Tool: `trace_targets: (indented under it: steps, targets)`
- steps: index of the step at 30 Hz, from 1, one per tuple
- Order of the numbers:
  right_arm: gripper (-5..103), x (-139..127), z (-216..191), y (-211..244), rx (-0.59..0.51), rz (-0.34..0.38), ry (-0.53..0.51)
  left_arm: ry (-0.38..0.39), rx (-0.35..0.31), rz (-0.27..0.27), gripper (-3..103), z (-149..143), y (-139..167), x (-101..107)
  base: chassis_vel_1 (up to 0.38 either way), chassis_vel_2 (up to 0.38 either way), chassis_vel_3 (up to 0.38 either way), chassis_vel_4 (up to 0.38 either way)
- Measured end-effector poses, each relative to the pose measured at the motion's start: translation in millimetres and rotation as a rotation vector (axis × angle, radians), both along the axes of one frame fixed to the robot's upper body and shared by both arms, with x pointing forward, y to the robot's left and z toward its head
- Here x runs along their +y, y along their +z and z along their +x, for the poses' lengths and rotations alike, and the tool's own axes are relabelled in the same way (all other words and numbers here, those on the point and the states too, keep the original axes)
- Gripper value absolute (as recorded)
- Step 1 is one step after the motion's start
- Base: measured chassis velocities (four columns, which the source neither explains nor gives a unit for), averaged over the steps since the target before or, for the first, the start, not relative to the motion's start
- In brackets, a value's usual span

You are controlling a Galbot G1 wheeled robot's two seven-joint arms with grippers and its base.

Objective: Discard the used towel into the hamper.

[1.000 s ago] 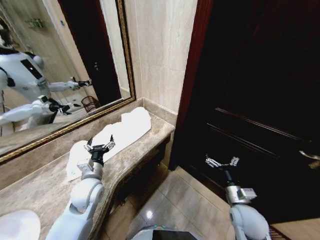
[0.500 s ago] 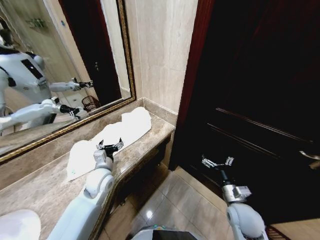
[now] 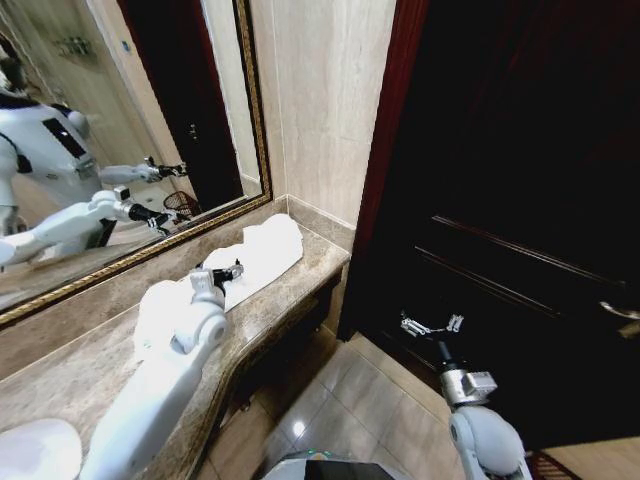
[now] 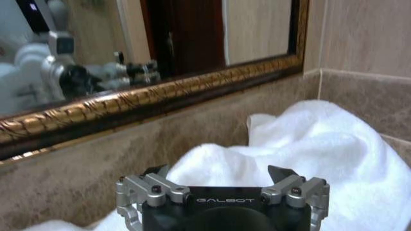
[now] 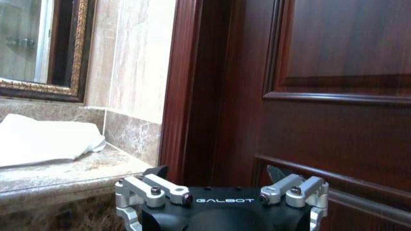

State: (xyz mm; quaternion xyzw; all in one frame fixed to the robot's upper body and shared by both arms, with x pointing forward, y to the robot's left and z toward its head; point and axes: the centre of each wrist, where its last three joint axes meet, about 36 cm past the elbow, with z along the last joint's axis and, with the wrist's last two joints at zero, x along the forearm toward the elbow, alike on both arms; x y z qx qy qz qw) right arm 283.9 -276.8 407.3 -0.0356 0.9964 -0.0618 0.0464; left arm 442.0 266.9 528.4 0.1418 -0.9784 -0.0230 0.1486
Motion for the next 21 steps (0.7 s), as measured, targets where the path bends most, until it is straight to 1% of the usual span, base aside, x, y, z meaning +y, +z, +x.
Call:
trace_targets:
  steps: [4,9,12,13,14,16,17,18,20,21]
  targets:
    - [100,1.5,1.9,-0.5,-0.002,0.003,0.0,0.008,0.064,-0.034,100,3.3,4.6,-6.1,0.0,0.0,0.0,0.0]
    - [100,0.9,3.0,0.3,-0.005,0.001,-0.004,0.009,0.09,-0.05,100,3.8,4.4,-6.6,0.0,0.0,0.0,0.0]
    - [100,0.5,2.5,0.0,-0.003,0.001,-0.005,0.01,0.094,-0.055,100,4.2,5.4,-5.9,0.0,0.0,0.0,0.0]
    - [100,0.2,1.9,-0.6,-0.001,0.0,-0.007,0.011,0.098,-0.059,102,4.4,6.1,-5.2,0.0,0.0,0.0,0.0]
    - [100,-0.2,1.3,-1.0,0.0,0.0,-0.008,0.013,0.101,-0.064,98,4.6,6.5,-5.0,0.0,0.0,0.0,0.0]
    - [100,-0.5,0.7,-1.2,0.001,0.0,-0.01,0.016,0.103,-0.069,98,4.9,7.1,-4.8,0.0,0.0,0.0,0.0]
    - [100,-0.7,0.4,-1.4,0.001,0.0,-0.011,0.018,0.108,-0.078,94,5.4,7.7,-4.5,0.0,0.0,0.0,0.0]
    - [100,-0.7,0.4,-1.4,0.001,0.0,-0.011,0.018,0.108,-0.078,94,5.4,7.7,-4.5,0.0,0.0,0.0,0.0]
    - [100,-0.7,0.1,-1.5,0.0,0.002,-0.013,0.029,0.118,-0.098,87,7.3,8.1,-4.6,0.0,0.0,0.0,0.0]
    - [100,-0.7,0.1,-1.5,0.0,0.002,-0.013,0.029,0.118,-0.098,87,7.3,8.1,-4.6,0.0,0.0,0.0,0.0]
